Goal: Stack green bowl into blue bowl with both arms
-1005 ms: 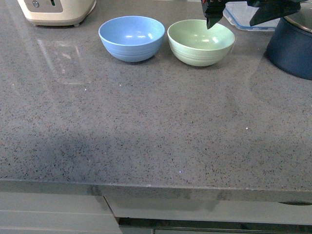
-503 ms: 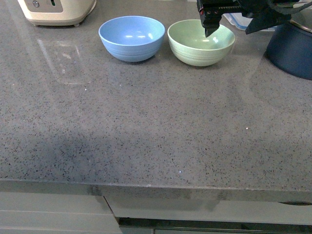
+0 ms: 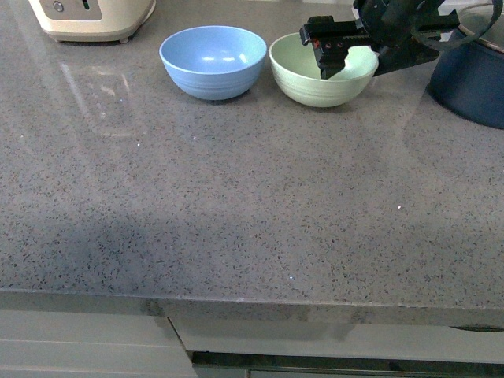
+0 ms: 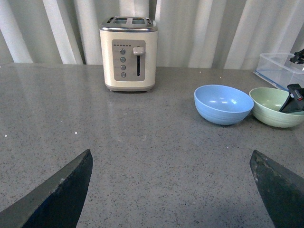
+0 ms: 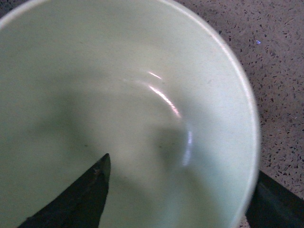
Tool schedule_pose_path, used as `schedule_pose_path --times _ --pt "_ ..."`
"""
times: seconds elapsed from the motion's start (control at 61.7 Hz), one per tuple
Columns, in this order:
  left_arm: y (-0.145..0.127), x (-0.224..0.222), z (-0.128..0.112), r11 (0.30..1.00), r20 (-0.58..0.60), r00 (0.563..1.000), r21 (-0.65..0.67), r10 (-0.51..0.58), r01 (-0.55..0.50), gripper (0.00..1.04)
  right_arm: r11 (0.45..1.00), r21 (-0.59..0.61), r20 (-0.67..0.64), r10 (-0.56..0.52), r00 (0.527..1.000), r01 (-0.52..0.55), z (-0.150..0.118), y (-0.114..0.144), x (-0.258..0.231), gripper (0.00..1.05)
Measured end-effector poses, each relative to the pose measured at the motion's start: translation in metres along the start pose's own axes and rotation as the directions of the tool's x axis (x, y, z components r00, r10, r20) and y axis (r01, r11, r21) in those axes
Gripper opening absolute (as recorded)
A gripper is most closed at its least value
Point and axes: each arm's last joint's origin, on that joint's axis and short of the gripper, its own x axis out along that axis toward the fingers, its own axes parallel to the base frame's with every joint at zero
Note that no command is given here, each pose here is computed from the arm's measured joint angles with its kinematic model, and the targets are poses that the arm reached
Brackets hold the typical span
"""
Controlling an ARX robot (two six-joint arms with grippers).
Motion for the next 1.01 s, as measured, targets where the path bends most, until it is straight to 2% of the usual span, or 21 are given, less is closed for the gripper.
schedule_pose_path --times 0.211,0.357,0.713,1.005 --pt "0.0 0.0 0.0 1.0 0.0 1.0 0.0 0.0 0.0 0.98 1.0 0.024 -0.002 -0.008 1.0 0.008 -0.002 -0.005 0.002 0.2" --pt "0.0 0.0 0.0 1.0 0.0 1.0 0.0 0.0 0.0 0.98 0.999 0.046 0.019 -0.001 1.0 0.0 0.001 -0.012 -0.003 0.01" --pt "0.0 0.0 0.0 1.0 0.0 1.0 0.0 0.0 0.0 0.98 0.999 0.034 0.03 -0.023 0.999 0.022 0.009 -0.023 -0.015 0.01" --pt "0.0 0.0 0.0 1.0 0.0 1.0 0.0 0.0 0.0 0.98 1.0 0.008 0.079 -0.015 0.997 0.014 0.035 -0.029 -0.038 0.01"
